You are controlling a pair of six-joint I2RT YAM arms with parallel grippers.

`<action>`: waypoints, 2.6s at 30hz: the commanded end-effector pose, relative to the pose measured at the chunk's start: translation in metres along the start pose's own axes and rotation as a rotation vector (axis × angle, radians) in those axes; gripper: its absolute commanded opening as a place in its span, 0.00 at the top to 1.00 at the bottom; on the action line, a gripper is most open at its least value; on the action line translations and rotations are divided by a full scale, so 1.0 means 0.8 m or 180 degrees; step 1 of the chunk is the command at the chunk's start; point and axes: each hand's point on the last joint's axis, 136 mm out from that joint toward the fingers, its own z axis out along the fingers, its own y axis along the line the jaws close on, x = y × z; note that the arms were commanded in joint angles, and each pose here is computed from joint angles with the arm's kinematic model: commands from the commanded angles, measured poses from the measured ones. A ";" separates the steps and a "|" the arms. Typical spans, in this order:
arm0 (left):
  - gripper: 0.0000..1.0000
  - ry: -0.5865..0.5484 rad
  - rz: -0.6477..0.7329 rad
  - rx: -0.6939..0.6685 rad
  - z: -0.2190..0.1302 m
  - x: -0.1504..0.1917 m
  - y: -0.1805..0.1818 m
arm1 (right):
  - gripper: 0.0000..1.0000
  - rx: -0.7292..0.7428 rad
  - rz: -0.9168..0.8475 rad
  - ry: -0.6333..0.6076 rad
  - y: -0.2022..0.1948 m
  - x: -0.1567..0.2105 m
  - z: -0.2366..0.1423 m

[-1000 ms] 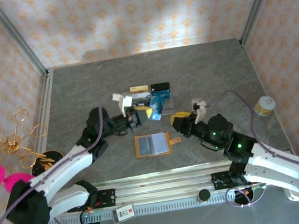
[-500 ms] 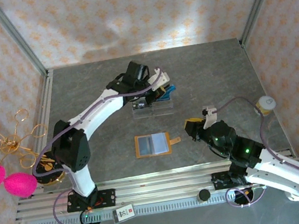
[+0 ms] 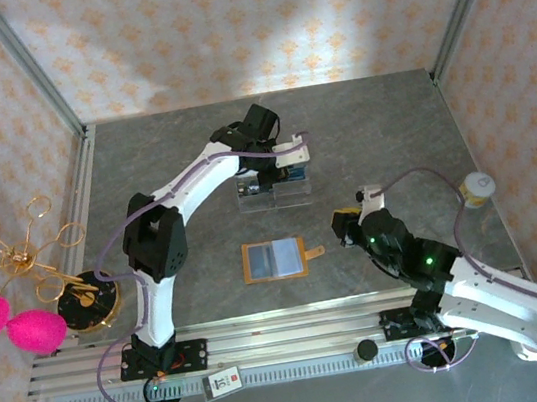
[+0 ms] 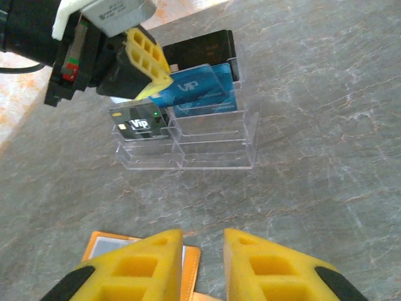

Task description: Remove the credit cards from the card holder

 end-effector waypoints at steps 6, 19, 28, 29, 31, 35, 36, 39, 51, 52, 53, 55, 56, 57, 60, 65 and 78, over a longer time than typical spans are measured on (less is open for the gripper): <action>1.00 -0.0061 0.0221 -0.0097 -0.015 -0.010 0.015 | 0.79 -0.0079 0.0101 -0.0114 0.001 -0.030 0.008; 1.00 -0.0127 0.0221 -0.0079 -0.002 -0.015 0.024 | 0.80 -0.0070 0.0123 -0.0055 -0.001 -0.029 0.008; 1.00 -0.0019 0.0182 -0.0025 0.009 -0.002 0.019 | 0.80 -0.0109 0.0139 -0.0061 0.003 -0.032 0.006; 1.00 -0.0016 0.0178 -0.0020 0.011 -0.002 0.019 | 0.80 -0.0126 0.0146 -0.0067 0.005 -0.034 0.006; 1.00 -0.0008 0.0163 -0.0043 0.013 -0.001 0.021 | 0.80 -0.0140 0.0140 -0.0053 0.006 -0.034 0.005; 1.00 -0.0016 0.0159 -0.0026 0.015 -0.001 0.020 | 0.80 -0.0142 0.0170 -0.0070 0.006 -0.036 0.003; 1.00 0.0000 0.0156 -0.0040 0.016 0.000 0.022 | 0.80 -0.0149 0.0175 -0.0073 0.006 -0.036 0.003; 1.00 0.0058 0.0136 0.0002 0.022 0.006 0.019 | 0.80 -0.0145 0.0187 -0.0074 0.006 -0.036 0.003; 0.80 -0.0069 -0.0208 -0.0316 0.010 -0.014 0.047 | 0.72 -0.0237 0.0193 -0.0010 0.013 -0.032 0.005; 0.79 -0.0134 -0.0255 -0.0358 0.002 -0.022 0.051 | 0.66 -0.0241 0.0193 -0.0002 0.013 -0.031 0.005; 0.78 -0.0226 -0.0303 -0.0412 -0.009 -0.031 0.056 | 0.61 -0.0236 0.0193 0.0009 0.013 -0.030 0.006; 0.78 -0.0448 -0.0393 -0.0529 -0.034 -0.053 0.065 | 0.57 -0.0187 0.0188 0.0027 0.009 -0.027 0.008; 0.78 -0.0592 -0.0427 -0.0594 -0.051 -0.064 0.069 | 0.56 -0.0167 0.0175 0.0043 0.008 -0.026 0.010; 0.78 -0.0717 -0.0465 -0.0667 -0.067 -0.074 0.072 | 0.54 -0.0161 0.0157 0.0083 0.008 -0.022 0.012; 0.78 -0.1284 -0.0676 -0.1058 -0.138 -0.109 0.087 | 0.52 -0.0294 0.0048 0.0329 0.017 0.002 0.027; 0.60 -0.2435 -0.1430 -0.1671 -0.256 -0.121 0.086 | 0.51 -0.0455 -0.0122 0.0750 0.040 0.049 0.057; 0.01 -0.3647 -0.3816 -0.1234 -0.284 0.024 -0.033 | 0.49 -0.0284 -0.1535 0.1336 0.127 0.165 0.135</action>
